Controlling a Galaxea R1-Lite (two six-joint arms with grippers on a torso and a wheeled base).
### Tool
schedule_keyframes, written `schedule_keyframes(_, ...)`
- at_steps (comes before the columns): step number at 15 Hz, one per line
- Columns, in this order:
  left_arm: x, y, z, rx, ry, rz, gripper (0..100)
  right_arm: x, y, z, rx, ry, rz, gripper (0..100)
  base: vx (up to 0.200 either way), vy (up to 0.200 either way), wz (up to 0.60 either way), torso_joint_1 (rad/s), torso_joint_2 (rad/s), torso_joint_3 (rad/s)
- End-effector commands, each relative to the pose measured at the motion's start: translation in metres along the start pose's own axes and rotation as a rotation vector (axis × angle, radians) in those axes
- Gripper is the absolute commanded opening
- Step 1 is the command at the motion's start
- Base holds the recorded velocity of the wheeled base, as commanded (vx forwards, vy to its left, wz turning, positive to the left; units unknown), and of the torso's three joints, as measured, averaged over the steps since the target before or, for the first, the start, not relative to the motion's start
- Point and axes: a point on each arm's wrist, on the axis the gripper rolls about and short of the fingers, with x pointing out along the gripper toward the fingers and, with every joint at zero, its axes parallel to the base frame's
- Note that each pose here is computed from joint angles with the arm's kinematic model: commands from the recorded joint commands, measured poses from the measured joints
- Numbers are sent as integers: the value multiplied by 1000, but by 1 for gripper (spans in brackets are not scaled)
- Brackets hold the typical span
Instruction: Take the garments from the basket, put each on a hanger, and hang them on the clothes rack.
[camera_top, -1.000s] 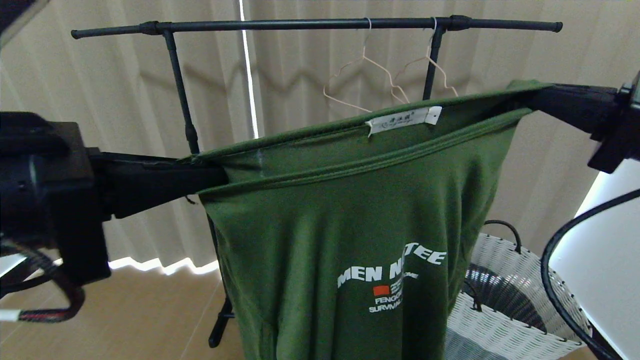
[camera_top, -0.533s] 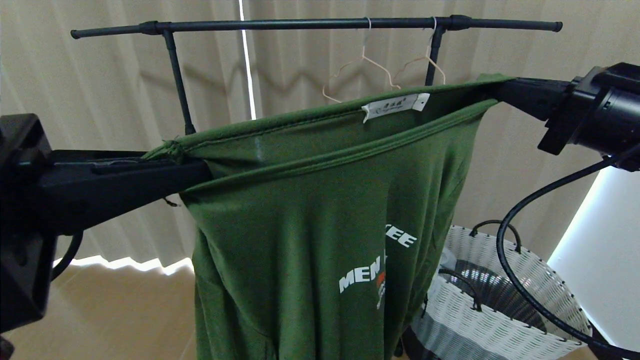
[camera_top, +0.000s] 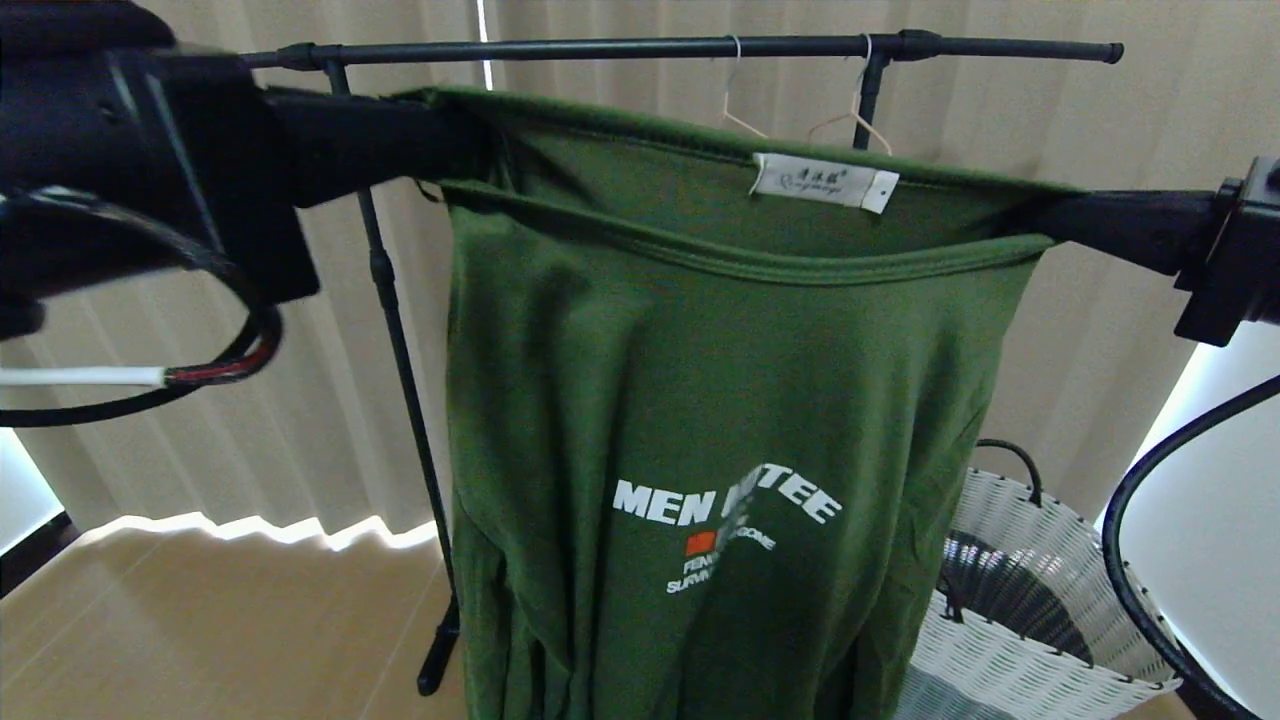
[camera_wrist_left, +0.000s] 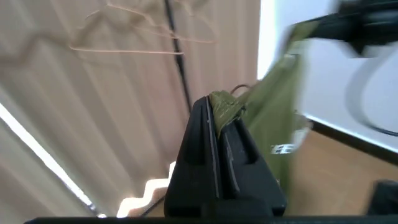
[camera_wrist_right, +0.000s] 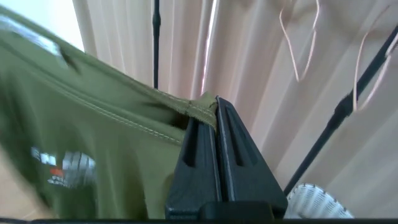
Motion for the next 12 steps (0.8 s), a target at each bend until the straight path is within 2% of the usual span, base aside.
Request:
schedule_keyframes(1, 33, 3, -24, 1, 106, 38, 0, -4, 1, -1, -3, -1, 2, 0, 0, 0, 0, 0, 0, 0)
schedule_keyframes(12, 28, 11, -28, 16, 123, 97, 0, -18, 4, 3, -12, -32, -5, 0, 0, 0, 0, 0, 0, 0)
